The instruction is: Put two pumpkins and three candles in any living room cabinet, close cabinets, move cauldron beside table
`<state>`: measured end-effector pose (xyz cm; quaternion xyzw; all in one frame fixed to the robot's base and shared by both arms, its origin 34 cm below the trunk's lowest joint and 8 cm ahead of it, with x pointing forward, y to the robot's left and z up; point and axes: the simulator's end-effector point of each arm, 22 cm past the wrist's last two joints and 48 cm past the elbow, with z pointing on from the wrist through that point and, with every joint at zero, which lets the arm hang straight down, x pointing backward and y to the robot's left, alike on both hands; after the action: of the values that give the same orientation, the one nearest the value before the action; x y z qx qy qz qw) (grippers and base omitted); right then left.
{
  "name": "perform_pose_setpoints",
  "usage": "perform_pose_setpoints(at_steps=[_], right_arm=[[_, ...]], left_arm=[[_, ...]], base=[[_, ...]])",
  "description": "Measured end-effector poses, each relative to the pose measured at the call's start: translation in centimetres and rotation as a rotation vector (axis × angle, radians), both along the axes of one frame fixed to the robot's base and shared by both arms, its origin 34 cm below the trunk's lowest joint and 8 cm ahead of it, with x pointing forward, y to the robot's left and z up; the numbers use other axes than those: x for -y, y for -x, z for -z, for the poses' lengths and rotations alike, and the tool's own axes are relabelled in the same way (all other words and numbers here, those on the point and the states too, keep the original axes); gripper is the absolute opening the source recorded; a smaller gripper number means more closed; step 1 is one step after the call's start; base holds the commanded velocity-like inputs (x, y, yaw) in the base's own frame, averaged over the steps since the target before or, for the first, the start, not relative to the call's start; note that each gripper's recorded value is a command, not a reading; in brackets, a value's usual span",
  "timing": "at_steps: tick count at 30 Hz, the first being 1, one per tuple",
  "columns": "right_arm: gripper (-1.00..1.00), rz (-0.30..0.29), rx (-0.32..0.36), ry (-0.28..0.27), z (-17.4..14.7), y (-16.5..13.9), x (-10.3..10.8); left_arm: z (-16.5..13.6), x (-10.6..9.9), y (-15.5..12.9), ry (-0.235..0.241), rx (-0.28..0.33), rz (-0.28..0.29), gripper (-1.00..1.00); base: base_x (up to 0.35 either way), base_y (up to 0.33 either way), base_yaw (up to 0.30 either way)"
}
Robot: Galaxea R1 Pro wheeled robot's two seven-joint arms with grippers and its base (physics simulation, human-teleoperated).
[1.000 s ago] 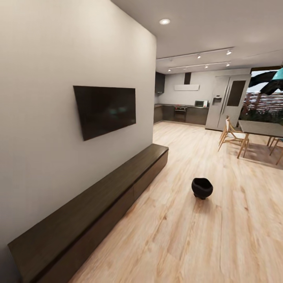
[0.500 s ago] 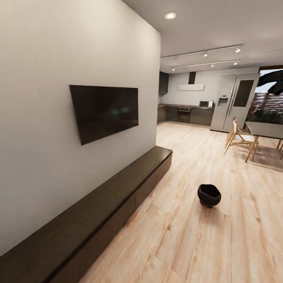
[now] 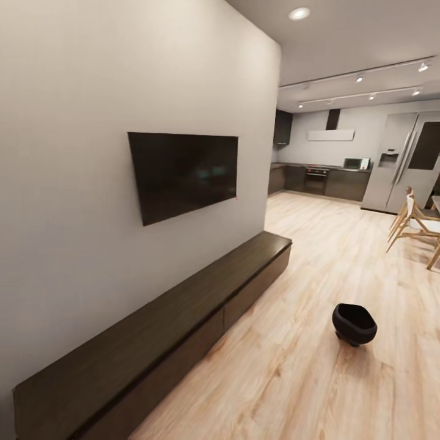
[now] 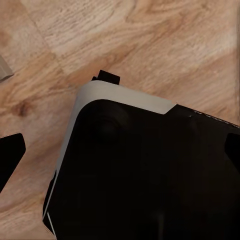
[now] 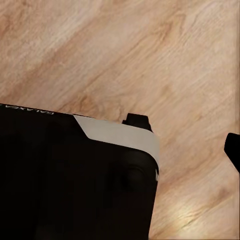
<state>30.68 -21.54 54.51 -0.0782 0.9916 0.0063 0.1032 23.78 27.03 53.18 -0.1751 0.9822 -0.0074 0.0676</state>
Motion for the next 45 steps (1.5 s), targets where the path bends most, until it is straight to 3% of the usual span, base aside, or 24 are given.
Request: perform_pose_setpoints(at_steps=[20,45], right_arm=[[1.0,0.001,0.0,0.0,0.01,0.0,0.02],[1.0,0.0,0.0,0.0,0.01,0.0,0.0]], left_arm=[[0.0,0.0,-0.01,0.0,0.0,0.0,1.0],[0.01,-0.02,-0.01,-0.001,0.0,0.0,1.0]], base=[[0.136,-0.162,0.038],[0.002,-0.002,0.273]])
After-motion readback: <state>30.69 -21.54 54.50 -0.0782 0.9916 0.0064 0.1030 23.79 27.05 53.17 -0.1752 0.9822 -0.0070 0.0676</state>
